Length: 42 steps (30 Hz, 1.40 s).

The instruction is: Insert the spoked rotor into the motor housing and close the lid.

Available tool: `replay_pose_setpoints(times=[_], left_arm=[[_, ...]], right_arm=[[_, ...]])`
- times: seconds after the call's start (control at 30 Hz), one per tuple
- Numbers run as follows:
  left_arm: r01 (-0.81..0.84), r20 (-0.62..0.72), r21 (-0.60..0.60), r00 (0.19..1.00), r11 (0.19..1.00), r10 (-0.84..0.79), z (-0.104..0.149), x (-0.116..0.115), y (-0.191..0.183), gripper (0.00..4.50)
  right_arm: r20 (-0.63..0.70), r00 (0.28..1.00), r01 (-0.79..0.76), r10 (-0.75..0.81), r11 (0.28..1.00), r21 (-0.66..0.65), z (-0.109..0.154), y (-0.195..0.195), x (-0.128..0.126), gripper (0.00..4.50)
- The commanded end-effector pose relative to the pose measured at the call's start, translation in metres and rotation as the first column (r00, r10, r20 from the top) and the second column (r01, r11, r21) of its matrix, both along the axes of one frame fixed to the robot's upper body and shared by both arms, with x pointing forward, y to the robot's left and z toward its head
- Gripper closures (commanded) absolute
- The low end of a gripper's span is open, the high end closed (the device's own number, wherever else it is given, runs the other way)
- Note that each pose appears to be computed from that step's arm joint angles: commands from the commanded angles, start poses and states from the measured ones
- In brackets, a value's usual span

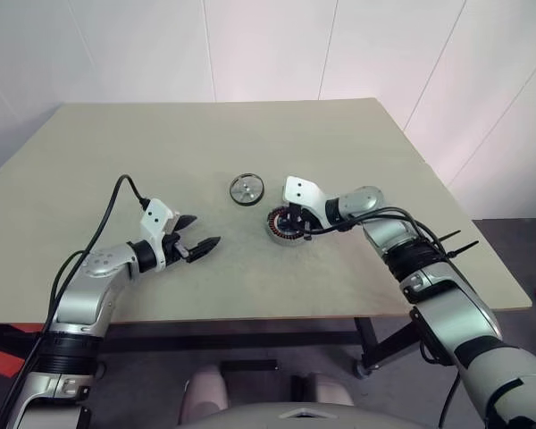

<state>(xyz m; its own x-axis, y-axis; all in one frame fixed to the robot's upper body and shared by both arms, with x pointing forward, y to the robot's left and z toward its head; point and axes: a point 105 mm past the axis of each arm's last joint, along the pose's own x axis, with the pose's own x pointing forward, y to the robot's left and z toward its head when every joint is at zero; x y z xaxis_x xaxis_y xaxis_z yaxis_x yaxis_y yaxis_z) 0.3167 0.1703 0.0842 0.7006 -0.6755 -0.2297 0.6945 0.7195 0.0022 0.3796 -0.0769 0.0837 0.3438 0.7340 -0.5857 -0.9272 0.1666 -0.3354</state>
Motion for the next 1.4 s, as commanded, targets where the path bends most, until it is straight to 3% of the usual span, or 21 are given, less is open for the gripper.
replay_pose_setpoints(times=[0.03, 0.43, 0.77, 0.97, 1.1, 1.37, 1.4], left_arm=[[0.001, 0.048, 0.000, 0.999, 1.000, -0.001, 0.010, 0.003, 0.000, 0.00], [0.003, 0.049, 0.008, 0.999, 1.000, -0.003, 0.008, 0.005, 0.001, 0.00], [-0.002, 0.049, 0.013, 0.999, 1.000, 0.001, 0.007, 0.005, 0.003, 0.00], [-0.008, 0.049, 0.012, 0.999, 1.000, 0.008, 0.006, 0.004, 0.004, 0.00], [-0.012, 0.047, 0.010, 0.999, 1.000, 0.012, 0.005, 0.003, 0.004, 0.00], [-0.012, 0.047, 0.009, 0.999, 1.000, 0.012, 0.004, 0.005, 0.003, 0.00], [-0.012, 0.047, 0.009, 0.999, 1.000, 0.012, 0.004, 0.005, 0.003, 0.00]], right_arm=[[0.040, 0.999, 0.026, -0.026, 1.000, -0.009, 0.012, -0.009, 0.009, 3.90], [-0.022, 1.000, -0.018, 0.018, 0.999, -0.026, 0.000, -0.015, -0.004, 3.90], [0.023, 1.000, 0.007, -0.007, 1.000, -0.008, 0.008, -0.012, 0.002, 0.57], [0.089, 0.994, 0.054, -0.058, 0.997, 0.049, 0.028, -0.011, 0.013, 0.57], [0.130, 0.986, 0.089, -0.102, 0.990, 0.105, 0.046, -0.016, 0.017, 1.46], [0.122, 0.979, 0.148, -0.164, 0.980, 0.132, 0.046, -0.029, 0.011, 4.41], [0.114, 0.980, 0.146, -0.161, 0.981, 0.127, 0.042, -0.029, 0.008, 4.41]])
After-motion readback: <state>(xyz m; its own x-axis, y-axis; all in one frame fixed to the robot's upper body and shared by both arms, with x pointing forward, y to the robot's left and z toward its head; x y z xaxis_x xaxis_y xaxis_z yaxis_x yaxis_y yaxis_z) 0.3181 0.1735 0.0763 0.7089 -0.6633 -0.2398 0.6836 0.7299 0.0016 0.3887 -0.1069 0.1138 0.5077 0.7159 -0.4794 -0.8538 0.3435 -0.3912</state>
